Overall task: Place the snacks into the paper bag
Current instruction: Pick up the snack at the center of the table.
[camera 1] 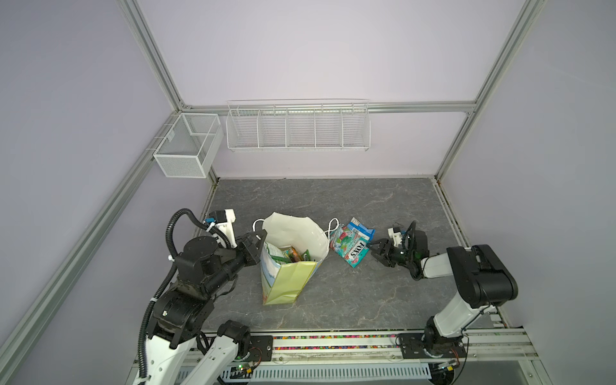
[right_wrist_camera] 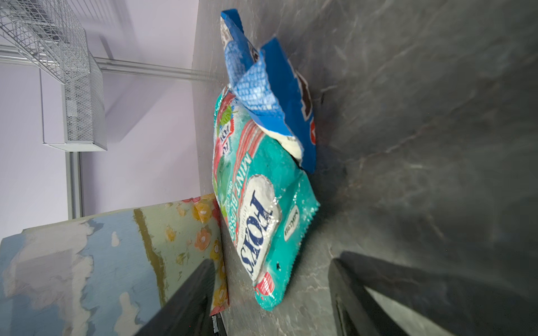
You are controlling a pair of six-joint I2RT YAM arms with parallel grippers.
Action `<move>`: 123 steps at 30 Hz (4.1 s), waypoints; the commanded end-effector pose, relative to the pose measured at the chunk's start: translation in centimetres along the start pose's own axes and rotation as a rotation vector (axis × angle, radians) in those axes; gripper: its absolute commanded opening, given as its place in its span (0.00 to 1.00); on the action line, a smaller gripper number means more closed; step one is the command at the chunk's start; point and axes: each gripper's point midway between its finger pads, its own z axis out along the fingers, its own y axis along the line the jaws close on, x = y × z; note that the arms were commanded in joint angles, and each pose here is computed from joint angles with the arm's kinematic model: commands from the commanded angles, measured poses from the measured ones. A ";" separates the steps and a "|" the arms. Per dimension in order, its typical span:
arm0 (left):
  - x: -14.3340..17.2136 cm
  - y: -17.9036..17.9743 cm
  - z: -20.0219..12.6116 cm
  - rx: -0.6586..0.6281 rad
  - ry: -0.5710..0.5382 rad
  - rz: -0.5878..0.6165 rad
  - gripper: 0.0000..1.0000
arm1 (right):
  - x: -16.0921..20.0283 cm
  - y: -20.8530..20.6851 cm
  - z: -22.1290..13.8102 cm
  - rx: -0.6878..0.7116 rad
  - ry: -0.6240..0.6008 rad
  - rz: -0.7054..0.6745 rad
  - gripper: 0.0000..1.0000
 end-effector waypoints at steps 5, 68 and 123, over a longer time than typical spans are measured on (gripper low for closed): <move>-0.6 -0.4 -0.4 0.012 -0.028 0.009 0.00 | 2.2 -4.5 1.2 0.108 0.041 0.153 0.63; -0.9 -0.7 -0.9 0.013 -0.031 0.011 0.00 | 0.8 -0.6 1.7 -0.142 -0.073 0.120 0.07; -1.3 -1.8 -1.1 0.064 -0.041 -0.004 0.00 | 1.9 11.5 -4.5 0.044 -0.117 -0.303 0.07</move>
